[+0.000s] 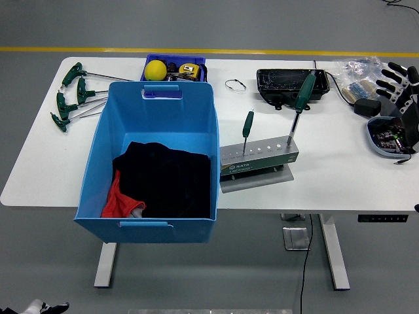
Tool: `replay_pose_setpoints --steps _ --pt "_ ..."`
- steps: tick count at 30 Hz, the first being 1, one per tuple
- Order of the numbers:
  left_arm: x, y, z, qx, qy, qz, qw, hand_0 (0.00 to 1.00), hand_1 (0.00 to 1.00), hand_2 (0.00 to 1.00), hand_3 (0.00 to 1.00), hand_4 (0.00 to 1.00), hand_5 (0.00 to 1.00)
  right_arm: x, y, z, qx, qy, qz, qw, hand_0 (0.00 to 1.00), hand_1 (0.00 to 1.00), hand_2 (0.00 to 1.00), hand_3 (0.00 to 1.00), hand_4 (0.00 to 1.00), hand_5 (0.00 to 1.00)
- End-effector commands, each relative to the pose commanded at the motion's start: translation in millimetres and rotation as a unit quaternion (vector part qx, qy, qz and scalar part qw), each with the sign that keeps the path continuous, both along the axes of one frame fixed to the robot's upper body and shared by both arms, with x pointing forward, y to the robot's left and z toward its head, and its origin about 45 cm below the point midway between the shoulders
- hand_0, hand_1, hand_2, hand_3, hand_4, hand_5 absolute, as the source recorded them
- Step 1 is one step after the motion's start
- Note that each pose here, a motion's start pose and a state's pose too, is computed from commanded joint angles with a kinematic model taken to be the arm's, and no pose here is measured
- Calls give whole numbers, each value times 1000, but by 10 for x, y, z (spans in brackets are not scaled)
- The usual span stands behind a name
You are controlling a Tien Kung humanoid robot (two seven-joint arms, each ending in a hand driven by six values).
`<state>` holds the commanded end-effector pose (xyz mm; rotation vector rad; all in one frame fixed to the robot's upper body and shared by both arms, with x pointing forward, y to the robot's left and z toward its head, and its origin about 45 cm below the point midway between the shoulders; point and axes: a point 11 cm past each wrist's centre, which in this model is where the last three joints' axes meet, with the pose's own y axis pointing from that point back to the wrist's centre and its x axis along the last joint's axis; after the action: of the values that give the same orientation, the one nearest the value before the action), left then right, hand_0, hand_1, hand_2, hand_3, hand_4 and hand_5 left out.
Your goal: Lift tool from toolbox,place it in box,lift tool from toolbox,place it in box
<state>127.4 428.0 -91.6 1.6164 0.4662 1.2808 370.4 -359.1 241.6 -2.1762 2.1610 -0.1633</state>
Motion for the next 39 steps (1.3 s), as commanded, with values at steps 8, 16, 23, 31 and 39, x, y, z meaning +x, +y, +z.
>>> replay_pose_setpoints --steps 8,16,23,31,39 --pt "17 17 11 3 -2 -1 1000 695 658 681 633 663 672 5 -9 14 -3 0 1 1000 795 771 830 809 998 947" --pt "17 35 18 6 -1 0 1000 694 659 681 632 663 671 22 24 27 1 -3 -1 1000 795 770 830 809 998 944" --pt "11 37 17 5 -1 1 1000 694 658 681 632 663 672 23 57 32 -15 -8 -3 1000 795 770 829 808 998 942" --pt "17 33 17 4 -3 3 1000 694 658 681 634 662 671 56 153 3 -32 -13 -10 999 798 772 830 797 998 921" --pt "23 19 13 2 -1 2 1000 695 658 681 632 663 671 203 339 23 -164 -14 25 986 810 789 836 803 998 915"
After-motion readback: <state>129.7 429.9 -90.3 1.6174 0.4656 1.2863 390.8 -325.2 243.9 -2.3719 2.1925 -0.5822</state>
